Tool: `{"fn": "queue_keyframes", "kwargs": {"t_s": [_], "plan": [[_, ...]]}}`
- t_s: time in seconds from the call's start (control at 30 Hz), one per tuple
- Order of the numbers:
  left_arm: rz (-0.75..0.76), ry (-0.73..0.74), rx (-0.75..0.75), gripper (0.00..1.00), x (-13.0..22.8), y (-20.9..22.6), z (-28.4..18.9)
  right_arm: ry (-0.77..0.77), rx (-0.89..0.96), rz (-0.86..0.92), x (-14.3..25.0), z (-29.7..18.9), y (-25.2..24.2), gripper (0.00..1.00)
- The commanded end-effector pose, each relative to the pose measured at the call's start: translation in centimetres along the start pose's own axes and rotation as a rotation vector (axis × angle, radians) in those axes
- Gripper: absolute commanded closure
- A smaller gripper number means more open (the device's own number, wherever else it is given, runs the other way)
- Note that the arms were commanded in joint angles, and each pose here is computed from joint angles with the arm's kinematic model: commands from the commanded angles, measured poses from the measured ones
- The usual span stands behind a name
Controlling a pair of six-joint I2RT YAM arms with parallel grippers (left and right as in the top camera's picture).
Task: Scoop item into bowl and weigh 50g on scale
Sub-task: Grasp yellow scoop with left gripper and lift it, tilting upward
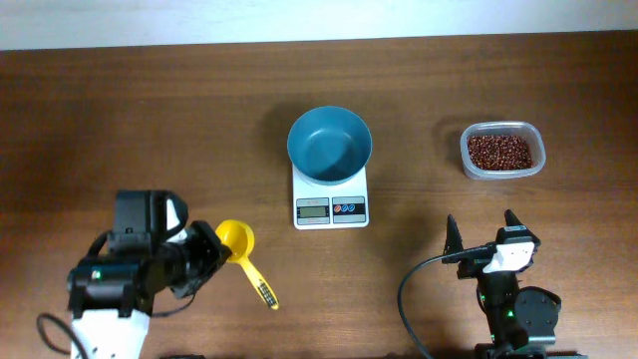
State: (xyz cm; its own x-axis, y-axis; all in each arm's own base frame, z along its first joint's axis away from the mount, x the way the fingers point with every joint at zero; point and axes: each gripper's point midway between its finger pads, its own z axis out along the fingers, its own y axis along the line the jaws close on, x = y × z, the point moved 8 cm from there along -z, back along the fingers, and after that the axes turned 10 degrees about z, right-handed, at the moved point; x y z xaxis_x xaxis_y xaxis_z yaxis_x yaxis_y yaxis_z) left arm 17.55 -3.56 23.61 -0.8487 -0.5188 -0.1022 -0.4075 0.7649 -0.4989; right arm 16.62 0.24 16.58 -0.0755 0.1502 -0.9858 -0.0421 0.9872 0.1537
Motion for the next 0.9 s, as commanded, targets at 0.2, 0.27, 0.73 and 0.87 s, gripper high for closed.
{"fn": "queue_keyframes", "kwargs": {"t_s": [0.2,0.27,0.73,0.87], "plan": [[-0.519,0.09,-0.035,1.0,2.6,0.6,-1.2,0.004,0.001,0.003,0.3,0.0,0.0,0.01],[-0.522,0.105,-0.021,1.0,2.7,0.5,-1.2,0.004,0.001,0.003,0.3,0.0,0.0,0.01],[-0.549,0.165,-0.04,1.0,3.6,0.7,-1.4,0.004,0.001,0.003,0.3,0.0,0.0,0.01],[-0.548,0.167,-0.04,1.0,3.6,0.7,-1.4,0.004,0.001,0.003,0.3,0.0,0.0,0.01]]}}
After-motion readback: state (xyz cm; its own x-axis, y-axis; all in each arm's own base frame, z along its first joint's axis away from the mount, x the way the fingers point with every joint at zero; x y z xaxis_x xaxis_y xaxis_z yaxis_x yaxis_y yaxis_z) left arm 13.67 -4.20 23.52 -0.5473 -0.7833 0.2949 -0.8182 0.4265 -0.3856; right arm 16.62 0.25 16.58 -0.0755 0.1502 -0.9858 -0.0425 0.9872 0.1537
